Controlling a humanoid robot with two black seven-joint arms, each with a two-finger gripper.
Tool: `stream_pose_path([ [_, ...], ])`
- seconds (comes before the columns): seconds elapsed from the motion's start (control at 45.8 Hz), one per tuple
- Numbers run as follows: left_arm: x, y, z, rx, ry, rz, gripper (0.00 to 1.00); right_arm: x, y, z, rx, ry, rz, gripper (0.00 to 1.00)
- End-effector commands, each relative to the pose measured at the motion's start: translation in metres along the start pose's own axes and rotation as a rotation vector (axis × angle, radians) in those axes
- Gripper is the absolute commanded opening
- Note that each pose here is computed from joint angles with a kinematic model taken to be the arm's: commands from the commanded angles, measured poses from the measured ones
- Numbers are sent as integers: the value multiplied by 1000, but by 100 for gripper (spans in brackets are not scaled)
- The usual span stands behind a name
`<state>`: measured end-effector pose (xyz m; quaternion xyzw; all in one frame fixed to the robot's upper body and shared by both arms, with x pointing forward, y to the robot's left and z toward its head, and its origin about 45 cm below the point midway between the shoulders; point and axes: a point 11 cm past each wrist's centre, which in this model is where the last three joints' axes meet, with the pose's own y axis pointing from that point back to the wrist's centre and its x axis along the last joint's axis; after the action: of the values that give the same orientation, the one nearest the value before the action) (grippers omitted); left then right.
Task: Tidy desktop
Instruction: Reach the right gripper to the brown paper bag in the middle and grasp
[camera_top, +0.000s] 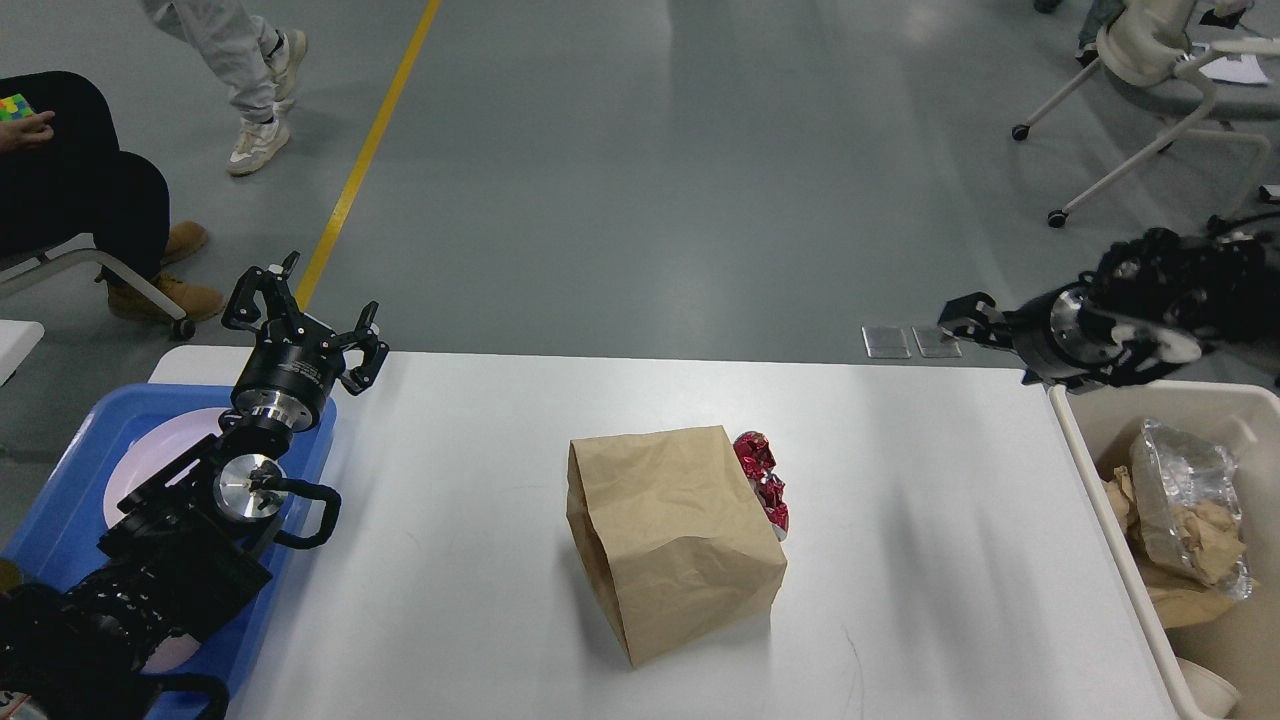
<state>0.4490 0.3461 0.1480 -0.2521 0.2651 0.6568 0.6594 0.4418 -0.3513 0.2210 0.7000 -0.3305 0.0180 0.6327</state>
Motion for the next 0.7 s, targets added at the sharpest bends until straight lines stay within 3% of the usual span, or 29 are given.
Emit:
stream_pose_path([
  [0.0, -1, 0, 0, -1, 0, -1, 97, -8, 32, -51, 71, 87, -181, 100],
  [0.131, 0, 0, 0, 0, 0, 0, 97, -28, 65, -92, 118, 195, -335, 100],
  [0.371, 0, 0, 0, 0, 0, 0, 96, -56, 109, -119, 130, 312, -465, 100],
  [0.677, 0, 0, 0, 0, 0, 0, 97, -101, 25, -69, 43, 217, -512, 100],
])
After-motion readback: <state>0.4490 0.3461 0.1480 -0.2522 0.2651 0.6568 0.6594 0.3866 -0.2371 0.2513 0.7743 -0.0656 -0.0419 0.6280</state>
